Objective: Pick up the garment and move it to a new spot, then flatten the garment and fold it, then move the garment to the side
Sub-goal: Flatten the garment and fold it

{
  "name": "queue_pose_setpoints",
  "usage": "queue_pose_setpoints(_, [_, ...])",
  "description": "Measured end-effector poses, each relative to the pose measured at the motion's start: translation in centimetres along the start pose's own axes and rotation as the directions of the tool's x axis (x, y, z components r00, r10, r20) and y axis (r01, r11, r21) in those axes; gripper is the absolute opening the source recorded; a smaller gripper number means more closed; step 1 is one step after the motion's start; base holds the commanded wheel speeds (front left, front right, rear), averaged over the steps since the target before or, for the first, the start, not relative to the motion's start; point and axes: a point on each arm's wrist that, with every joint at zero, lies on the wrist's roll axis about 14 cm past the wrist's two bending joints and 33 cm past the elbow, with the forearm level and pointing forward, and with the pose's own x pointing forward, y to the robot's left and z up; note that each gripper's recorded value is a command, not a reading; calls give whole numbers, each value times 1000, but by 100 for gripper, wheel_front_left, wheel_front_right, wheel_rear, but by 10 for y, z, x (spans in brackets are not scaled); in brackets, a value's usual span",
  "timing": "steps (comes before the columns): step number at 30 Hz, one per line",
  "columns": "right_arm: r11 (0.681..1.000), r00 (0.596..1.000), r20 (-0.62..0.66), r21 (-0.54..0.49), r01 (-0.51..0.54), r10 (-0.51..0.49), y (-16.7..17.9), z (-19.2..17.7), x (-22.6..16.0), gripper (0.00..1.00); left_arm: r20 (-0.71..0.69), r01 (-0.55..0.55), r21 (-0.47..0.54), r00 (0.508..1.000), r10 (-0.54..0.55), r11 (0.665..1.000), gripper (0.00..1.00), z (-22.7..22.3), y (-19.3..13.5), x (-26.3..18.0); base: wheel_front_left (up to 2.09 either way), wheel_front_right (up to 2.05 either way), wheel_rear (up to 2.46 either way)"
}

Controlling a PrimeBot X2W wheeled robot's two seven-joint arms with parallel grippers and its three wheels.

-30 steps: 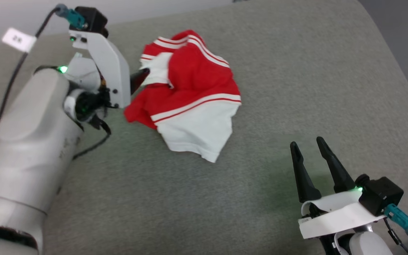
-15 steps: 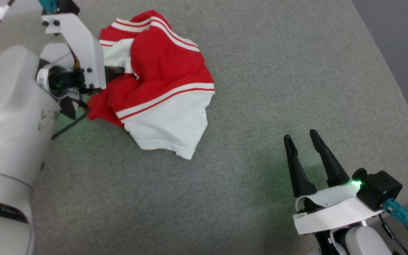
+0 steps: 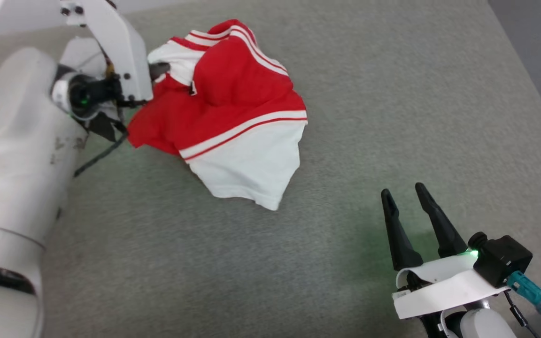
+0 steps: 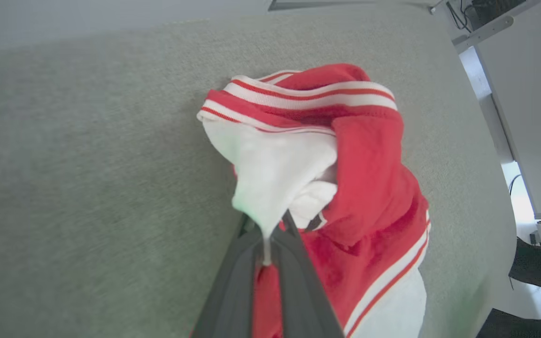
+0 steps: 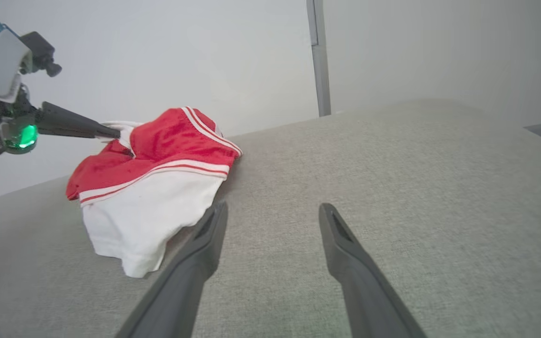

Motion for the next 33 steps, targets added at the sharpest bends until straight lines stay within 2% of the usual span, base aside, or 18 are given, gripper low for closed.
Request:
queue_pose_setpoints(6, [997, 997, -4, 7, -75, 75, 25, -4, 3, 100, 112, -26, -49, 993, 32, 998, 0, 25, 22, -57, 0, 0, 0])
queue_pose_setpoints(10, [992, 992, -1, 13, -123, 123, 40, -4, 4, 100, 141, -71, -114, 986, 87, 991, 0, 23, 49, -97, 0, 0, 0])
queue_pose_setpoints(16, [984, 984, 11, 21, -177, 177, 59, -2, 4, 100, 35, -199, -238, 976, 213, 951, 0, -40, 102, -133, 0, 0, 0])
queue_pose_setpoints(21, [979, 979, 23, 25, -201, 200, 67, 1, 4, 100, -125, -236, -316, 970, 207, 919, 0, -112, 114, -137, 0, 0, 0])
queue_pose_setpoints(24, [978, 978, 25, 18, -205, 205, 68, 2, 5, 100, -100, -234, -320, 972, 213, 918, 0, -117, 114, -140, 0, 0, 0])
queue_pose_setpoints(25, [978, 978, 24, 15, -209, 209, 69, 2, 5, 100, -65, -231, -318, 973, 222, 919, 28, -111, 115, -141, 0, 0, 0])
queue_pose_setpoints(26, [977, 977, 23, 10, -214, 214, 71, 2, 5, 100, -24, -220, -325, 974, 224, 920, 80, -104, 115, -141, 0, 0, 0])
queue_pose_setpoints(27, [976, 976, 25, 9, -218, 217, 72, 2, 6, 100, 15, -205, -330, 975, 222, 922, 100, -98, 113, -142, 0, 0, 0])
queue_pose_setpoints(30, [970, 968, 49, -8, -245, 245, 79, 11, 16, 100, 106, -172, -325, 971, 216, 930, 100, -87, 106, -142, 0, 0, 0])
queue_pose_setpoints(33, [956, 958, -8, -48, -288, 288, 86, 4, 24, 100, 190, -149, -309, 958, 214, 939, 100, -85, 99, -146, 0, 0, 0])
